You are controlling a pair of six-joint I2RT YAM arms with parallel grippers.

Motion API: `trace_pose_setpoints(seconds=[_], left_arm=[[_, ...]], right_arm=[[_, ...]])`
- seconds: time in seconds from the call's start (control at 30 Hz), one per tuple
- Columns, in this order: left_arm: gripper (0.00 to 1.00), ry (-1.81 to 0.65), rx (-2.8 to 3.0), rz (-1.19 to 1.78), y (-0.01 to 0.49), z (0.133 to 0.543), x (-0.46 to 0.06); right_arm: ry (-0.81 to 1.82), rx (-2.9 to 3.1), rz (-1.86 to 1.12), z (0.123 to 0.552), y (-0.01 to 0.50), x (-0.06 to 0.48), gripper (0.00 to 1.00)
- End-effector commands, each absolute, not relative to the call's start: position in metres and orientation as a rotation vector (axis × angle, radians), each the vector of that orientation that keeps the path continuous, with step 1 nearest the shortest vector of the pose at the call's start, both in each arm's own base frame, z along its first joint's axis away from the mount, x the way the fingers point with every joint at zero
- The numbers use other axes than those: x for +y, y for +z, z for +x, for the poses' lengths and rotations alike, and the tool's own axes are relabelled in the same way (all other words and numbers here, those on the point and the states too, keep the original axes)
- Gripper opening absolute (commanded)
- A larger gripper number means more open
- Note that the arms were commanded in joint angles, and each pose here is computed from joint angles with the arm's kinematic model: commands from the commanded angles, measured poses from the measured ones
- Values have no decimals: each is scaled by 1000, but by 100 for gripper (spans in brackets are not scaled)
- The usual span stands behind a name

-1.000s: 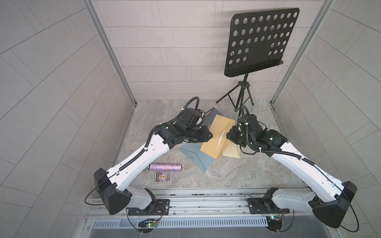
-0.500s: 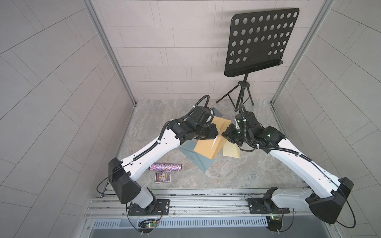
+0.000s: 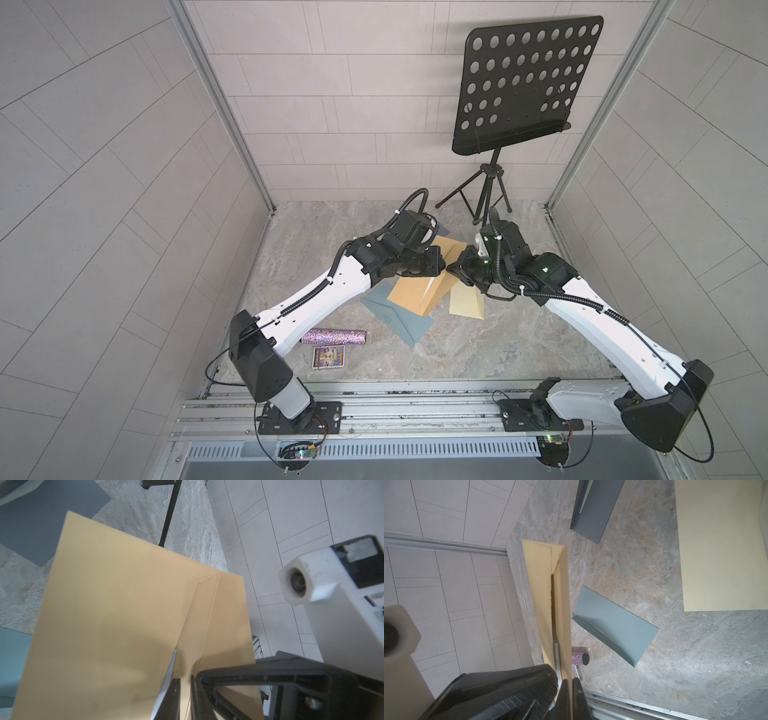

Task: Take the letter paper out of the envelope
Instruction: Take out the letter paper from the envelope.

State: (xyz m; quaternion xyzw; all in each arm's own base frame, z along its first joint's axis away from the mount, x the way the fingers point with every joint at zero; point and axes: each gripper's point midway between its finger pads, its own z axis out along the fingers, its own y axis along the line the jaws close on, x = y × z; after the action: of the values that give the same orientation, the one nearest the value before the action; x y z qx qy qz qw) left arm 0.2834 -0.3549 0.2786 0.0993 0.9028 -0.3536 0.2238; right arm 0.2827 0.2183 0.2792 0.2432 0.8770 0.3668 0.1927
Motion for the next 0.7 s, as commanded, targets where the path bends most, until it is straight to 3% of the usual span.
trace_pose_setpoints(seconds=[0.0, 0.67], left_arm=[[17, -938, 2454, 299, 287, 291, -356], [17, -813, 2537, 353, 254, 300, -358]], right_arm=[[1079, 2442, 697, 282, 291, 220, 0], [1113, 2419, 690, 278, 299, 218, 0]])
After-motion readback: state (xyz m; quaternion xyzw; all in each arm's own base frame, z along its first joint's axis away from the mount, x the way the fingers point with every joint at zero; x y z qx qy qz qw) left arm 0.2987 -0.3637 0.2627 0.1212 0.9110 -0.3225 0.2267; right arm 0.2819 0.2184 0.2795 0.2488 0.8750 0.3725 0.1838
